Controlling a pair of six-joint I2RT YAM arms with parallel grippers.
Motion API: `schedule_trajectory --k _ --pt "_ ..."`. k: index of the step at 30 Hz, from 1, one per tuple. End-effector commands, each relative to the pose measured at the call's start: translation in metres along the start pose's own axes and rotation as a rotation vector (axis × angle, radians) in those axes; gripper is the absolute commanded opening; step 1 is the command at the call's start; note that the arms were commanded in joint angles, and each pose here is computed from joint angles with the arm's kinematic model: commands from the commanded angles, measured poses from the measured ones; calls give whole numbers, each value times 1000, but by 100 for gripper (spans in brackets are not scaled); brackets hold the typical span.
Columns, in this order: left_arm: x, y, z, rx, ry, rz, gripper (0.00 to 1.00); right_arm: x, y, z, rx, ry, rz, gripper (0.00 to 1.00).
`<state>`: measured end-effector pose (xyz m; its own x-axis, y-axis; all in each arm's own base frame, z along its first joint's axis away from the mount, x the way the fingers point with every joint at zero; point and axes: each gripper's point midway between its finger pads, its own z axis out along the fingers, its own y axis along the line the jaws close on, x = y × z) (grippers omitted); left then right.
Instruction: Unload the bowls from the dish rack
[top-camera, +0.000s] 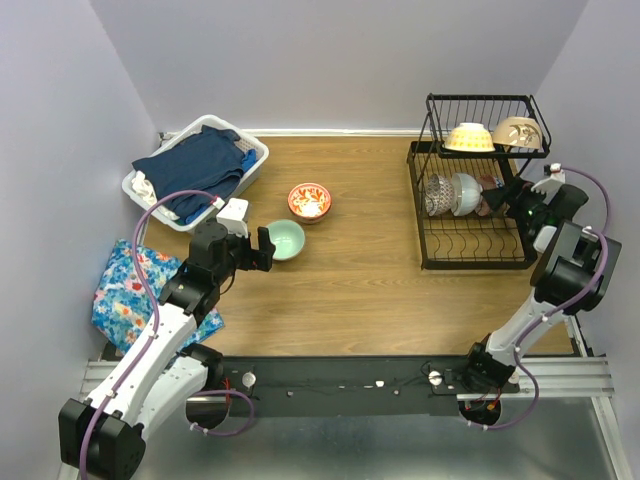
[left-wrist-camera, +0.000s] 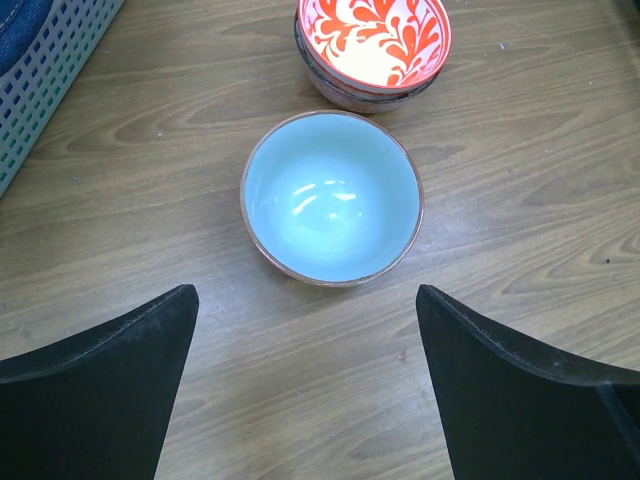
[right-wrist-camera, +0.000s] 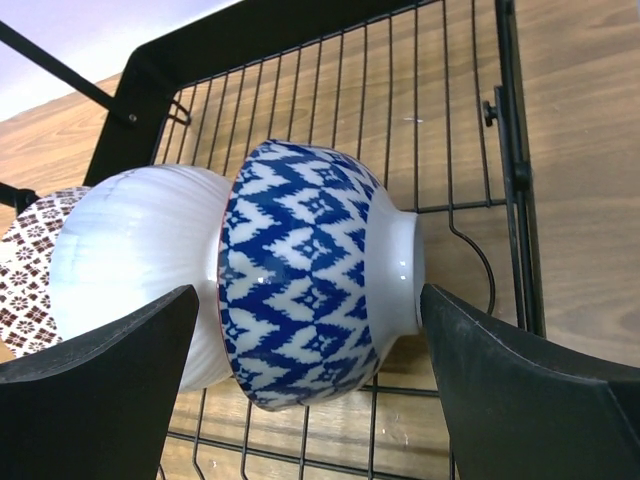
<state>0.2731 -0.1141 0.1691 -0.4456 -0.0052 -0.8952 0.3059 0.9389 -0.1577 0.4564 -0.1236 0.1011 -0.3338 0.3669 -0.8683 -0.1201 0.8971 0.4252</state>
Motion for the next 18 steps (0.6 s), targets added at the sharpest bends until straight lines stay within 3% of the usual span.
schedule_trajectory --k 1,10,18 --pt "-5 3 -2 -16 -23 22 99 -8 0 7 -56 -14 -23 100" --pt "-8 10 -4 -59 -36 25 99 -5 1 12 -93 10 -2 92" --pt "-10 11 -5 -64 -41 28 99 -8 4 8 -86 18 -4 67"
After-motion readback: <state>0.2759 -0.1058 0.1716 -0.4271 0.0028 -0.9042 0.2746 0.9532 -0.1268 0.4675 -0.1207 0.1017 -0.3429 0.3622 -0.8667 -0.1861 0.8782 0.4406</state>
